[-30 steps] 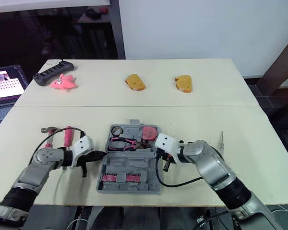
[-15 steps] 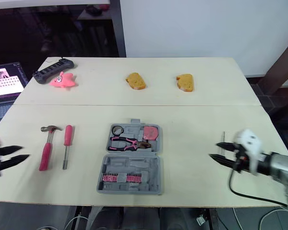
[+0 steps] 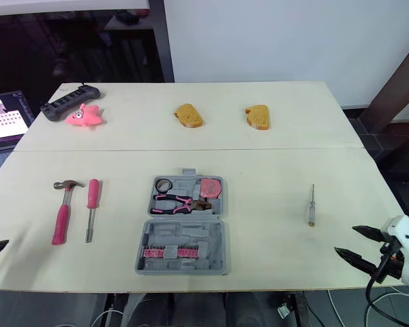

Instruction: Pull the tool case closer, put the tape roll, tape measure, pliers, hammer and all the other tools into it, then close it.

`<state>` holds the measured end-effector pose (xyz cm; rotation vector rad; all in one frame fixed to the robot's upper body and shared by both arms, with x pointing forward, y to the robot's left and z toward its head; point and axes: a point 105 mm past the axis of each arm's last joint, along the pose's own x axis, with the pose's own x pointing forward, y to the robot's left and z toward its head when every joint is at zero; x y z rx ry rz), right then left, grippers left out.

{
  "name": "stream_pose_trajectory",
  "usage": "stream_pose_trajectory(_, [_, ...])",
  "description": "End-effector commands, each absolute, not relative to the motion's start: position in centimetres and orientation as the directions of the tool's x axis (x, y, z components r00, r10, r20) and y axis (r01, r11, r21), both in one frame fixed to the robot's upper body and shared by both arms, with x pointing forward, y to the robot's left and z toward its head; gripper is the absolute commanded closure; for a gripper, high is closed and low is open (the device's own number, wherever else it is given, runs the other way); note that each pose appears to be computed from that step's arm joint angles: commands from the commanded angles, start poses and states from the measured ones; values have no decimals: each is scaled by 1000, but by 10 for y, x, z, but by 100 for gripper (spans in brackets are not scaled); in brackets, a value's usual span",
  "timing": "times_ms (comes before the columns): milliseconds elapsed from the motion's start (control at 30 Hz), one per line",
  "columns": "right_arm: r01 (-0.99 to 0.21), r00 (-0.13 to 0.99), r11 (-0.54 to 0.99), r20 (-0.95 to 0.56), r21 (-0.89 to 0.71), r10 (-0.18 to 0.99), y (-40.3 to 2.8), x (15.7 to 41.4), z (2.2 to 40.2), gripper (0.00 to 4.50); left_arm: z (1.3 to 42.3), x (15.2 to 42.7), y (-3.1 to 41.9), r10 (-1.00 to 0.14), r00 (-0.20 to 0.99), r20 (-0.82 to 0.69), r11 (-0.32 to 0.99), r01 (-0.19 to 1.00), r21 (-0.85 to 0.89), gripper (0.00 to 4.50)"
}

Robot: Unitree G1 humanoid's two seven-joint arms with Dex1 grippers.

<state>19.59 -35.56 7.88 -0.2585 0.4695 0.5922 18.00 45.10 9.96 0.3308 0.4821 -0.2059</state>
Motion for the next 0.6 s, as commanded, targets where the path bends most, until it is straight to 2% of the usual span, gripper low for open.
stream_pose_trajectory(33, [-592,741,794,-481,-137,469,-357,200,86,0,105,185,452,-115,876,-468,918,274,287,5])
stream_pose_trajectory(267, [-569,768,810,-444,-144,461,-344,205,90,0,99,200,439,-160,876,-454,925,293,240,5])
stream_pose_trajectory(400, [-368,885,921,-353,-132,303,-338,222,99,0,90,211,411,-247,862,-442,926,344,153,5])
stream_pose_trajectory(500, [-274,917,955,-331,-113,224,-313,232,103,0,90,229,377,-326,863,-387,918,387,91,5])
stream_pose_trajectory(567, [-176,934,980,-329,-97,135,-301,239,103,0,96,244,350,-354,878,-324,904,409,122,5])
stream_pose_trajectory(600, [-117,944,987,-321,-112,75,-299,243,103,0,103,249,331,-411,872,-264,873,460,161,5])
